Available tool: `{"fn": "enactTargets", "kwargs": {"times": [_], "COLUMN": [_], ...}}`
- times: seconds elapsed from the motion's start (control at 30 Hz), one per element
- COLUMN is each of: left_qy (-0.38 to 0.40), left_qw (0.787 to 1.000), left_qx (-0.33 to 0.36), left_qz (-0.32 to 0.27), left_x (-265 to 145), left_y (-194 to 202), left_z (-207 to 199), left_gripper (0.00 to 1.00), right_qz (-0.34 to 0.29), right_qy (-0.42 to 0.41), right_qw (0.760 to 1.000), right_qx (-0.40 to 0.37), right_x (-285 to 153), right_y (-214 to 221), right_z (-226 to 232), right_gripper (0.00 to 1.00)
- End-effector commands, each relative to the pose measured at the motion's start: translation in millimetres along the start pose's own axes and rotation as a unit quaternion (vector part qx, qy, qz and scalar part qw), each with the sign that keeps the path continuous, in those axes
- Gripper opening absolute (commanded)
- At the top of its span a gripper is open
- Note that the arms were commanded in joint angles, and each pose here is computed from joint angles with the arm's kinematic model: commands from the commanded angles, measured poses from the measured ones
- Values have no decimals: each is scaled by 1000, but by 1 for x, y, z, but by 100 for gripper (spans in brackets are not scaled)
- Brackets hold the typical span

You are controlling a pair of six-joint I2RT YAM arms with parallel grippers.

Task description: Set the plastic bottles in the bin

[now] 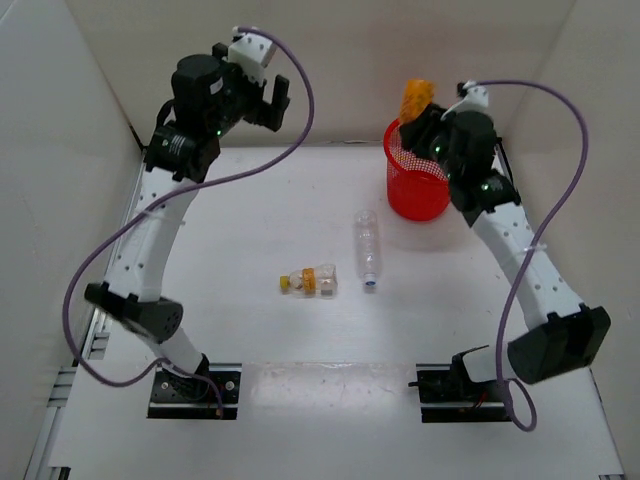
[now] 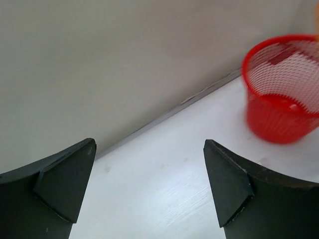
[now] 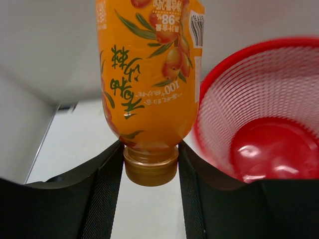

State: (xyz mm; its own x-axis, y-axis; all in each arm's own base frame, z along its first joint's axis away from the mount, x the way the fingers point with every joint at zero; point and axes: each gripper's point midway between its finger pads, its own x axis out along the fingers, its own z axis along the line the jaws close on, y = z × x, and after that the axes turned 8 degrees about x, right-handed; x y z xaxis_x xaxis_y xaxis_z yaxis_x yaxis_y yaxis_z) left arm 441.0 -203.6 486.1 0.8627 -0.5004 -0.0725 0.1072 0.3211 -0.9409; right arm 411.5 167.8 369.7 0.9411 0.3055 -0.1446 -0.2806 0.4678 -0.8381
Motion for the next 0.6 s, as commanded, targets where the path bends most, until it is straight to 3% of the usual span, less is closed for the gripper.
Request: {"fn": "enactTargets", "kwargs": {"times": [0.0,0.13,0.17,0.27,0.3,0.33,0.43,0.57], "left_qy": [-97,-95,-109,-133,-136,-139,-136,-138], "left_qw": [990,963,959,937,933,930,927,932], "left_qx": [81,147,149,165,167,169,166,145], "left_qz": [66,205,214,277,288,296,308,301], "left_x": [-54,-88,-103,-129,-135,-139,-153,-159], "left_y": [28,138,143,189,197,204,221,223], "left_z": [32,17,20,19,18,17,15,15], "left_gripper": [100,100,100,100,100,100,100,100], "right_qz": [-2,53,59,73,76,76,72,55], "right_qy": [143,231,247,268,275,283,284,279], "right_qw": [990,971,967,960,958,955,955,955], "right_qx": [-10,-29,-29,-29,-29,-31,-39,-83], "right_x": [21,42,48,55,55,53,59,53], "right_y": [-29,0,6,20,20,20,13,-9], "right_z": [-66,-110,-123,-136,-141,-144,-147,-134], "right_gripper": [0,0,0,23,37,57,80,90]}}
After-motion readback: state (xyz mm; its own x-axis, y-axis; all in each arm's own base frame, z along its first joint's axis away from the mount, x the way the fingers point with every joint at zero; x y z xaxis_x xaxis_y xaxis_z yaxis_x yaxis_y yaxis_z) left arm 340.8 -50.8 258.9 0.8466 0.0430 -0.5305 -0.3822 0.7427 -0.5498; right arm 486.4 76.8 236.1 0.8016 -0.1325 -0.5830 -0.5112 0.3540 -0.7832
